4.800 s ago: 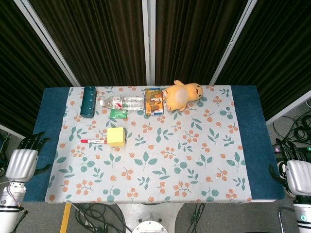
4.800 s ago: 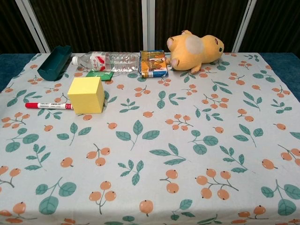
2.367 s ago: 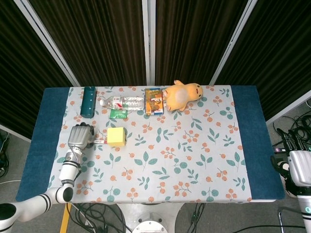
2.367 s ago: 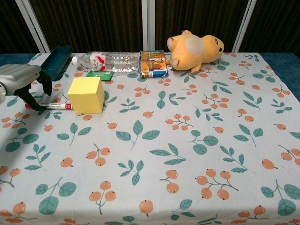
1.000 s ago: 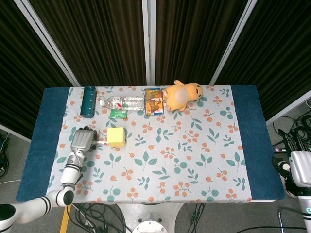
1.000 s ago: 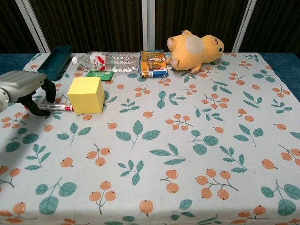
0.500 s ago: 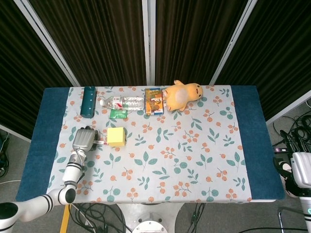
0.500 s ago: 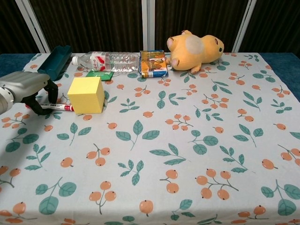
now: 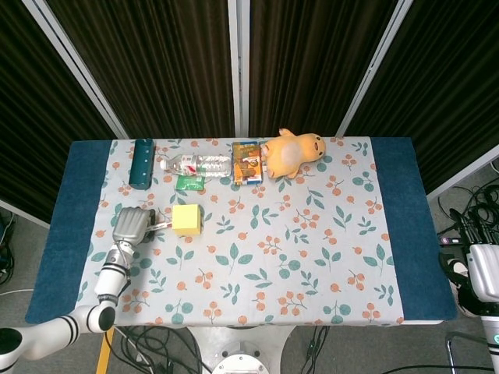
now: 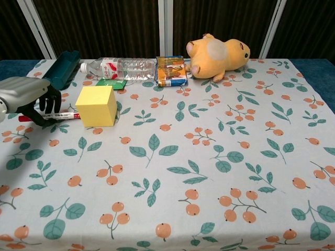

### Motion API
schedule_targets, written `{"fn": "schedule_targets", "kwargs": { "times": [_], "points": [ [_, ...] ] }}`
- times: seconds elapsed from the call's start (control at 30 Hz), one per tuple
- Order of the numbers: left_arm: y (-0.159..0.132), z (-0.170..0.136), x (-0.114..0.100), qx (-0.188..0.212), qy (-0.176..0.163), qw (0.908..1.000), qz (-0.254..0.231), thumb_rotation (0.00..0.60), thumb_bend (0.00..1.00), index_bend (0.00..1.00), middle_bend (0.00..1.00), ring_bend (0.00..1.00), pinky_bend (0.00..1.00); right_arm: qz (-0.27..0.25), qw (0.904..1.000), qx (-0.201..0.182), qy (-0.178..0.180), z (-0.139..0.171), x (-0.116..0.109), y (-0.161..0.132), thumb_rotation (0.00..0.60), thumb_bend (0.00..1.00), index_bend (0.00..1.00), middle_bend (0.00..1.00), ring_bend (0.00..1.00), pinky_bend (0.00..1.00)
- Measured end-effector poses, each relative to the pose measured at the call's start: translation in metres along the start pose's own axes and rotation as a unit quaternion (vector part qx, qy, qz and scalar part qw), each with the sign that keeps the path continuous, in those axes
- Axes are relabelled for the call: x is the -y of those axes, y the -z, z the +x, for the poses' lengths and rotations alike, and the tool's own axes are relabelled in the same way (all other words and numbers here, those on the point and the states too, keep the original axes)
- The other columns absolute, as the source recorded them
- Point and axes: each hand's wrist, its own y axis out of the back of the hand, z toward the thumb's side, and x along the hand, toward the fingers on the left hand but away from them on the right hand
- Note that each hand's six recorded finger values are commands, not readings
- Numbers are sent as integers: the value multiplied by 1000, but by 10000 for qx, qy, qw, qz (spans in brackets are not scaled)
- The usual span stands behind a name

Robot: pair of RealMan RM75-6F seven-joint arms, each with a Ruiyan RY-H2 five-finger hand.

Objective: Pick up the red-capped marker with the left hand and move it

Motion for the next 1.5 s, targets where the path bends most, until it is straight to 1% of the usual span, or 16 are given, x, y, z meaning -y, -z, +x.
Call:
{"fn": "schedule_targets", "kwargs": {
  "times": [0.17,0.23,0.3,0.47,0.6,0.8,0.97,1.23,1.4,1.5],
  "points": [
    [10,-6,-5,22,-94,9999,-85,600,468,743,723,506,543,-8,10000,-27,20,-1,-1,-2,600,301,57,149,53,166],
    [11,-8,-8,89,-142,9998,-112,600,468,742,723,504,518,-12,10000,-40,22,-1,-2,-2,600,301,57,149,53,166],
    [11,-9,-10,218,-184,9995,-121,600,468,742,723,500,490,-14,10000,-52,19,-1,-2,-3,600,300,57,149,53,166],
    [12,-12,-13,597,-299,9978,-42,600,467,742,723,492,479,-3,10000,-53,35,1,-3,-4,600,302,57,149,53,166],
    [21,-15,-14,844,-378,9957,-48,600,469,742,723,491,478,2,10000,-38,46,2,-4,-4,600,301,57,149,53,166],
    [39,-13,-15,970,-408,9944,3,600,469,741,723,490,475,-9,10000,-50,54,3,-4,-6,600,301,57,149,53,166],
    [43,-6,-16,1034,-462,9936,-25,600,468,741,723,490,473,7,10000,-36,74,4,-6,-5,600,301,57,149,53,166],
    [33,12,-18,1284,-510,9904,54,600,464,742,723,490,472,23,9999,11,97,8,-8,-5,600,301,57,150,53,166],
    [21,17,-15,1554,-440,9866,215,600,465,742,723,489,469,27,9999,34,91,9,-8,-5,600,301,57,151,53,166],
    [16,18,-12,1640,-403,9854,207,600,465,741,723,488,468,31,10000,38,80,9,-8,-5,600,301,57,151,53,166]
  ]
}}
